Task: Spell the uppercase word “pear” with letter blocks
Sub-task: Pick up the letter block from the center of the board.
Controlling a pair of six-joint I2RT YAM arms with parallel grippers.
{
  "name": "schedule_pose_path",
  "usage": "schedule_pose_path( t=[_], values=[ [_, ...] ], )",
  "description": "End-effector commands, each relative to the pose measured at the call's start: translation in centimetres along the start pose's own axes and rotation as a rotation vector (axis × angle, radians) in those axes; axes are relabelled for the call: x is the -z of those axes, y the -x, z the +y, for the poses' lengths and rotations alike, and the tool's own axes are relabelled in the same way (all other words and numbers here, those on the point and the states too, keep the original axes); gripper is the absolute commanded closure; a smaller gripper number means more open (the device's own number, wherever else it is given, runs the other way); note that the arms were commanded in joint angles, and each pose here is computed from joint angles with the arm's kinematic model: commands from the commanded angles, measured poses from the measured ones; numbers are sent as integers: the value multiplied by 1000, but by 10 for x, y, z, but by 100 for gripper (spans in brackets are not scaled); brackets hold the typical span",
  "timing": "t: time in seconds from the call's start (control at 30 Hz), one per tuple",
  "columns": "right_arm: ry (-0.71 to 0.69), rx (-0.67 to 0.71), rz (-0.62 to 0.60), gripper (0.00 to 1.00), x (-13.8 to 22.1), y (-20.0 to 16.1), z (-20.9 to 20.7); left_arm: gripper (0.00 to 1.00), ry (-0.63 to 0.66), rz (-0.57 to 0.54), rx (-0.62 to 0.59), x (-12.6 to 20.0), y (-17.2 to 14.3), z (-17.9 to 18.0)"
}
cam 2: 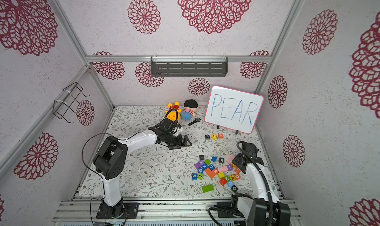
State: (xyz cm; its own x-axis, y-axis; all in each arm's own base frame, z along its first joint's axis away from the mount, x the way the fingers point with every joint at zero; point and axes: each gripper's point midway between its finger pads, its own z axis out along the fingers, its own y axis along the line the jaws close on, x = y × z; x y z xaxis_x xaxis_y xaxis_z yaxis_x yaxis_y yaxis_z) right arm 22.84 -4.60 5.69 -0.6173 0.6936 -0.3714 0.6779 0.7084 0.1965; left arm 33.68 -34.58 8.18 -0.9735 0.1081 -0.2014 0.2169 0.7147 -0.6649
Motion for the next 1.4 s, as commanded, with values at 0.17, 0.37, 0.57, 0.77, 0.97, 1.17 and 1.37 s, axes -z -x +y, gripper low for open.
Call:
schedule_pose_path(
  t=[0.17,0.37,0.57,0.77,0.97,1.17,1.37],
  values=[
    [-8,-72,78,52,-13,-30,-12,2,-15,-12,-22,3,-3,-7],
    [-35,-64,75,48,-17,-29,-15,2,-11,-12,-23,4,-3,-7],
    [-58,-38,56,49,-22,-19,-14,2,-9,-10,-23,4,-3,-6],
    [-72,-7,40,51,-25,-8,-10,2,-8,-10,-26,4,-2,-7],
    [-77,10,53,57,-29,-4,-6,2,-2,-8,-25,5,-3,-6],
    [-64,15,68,60,-26,-9,-6,2,-1,-9,-23,4,-2,-5],
    [-38,16,109,52,-25,-23,-6,2,1,-8,-22,5,-3,-4]
  ],
)
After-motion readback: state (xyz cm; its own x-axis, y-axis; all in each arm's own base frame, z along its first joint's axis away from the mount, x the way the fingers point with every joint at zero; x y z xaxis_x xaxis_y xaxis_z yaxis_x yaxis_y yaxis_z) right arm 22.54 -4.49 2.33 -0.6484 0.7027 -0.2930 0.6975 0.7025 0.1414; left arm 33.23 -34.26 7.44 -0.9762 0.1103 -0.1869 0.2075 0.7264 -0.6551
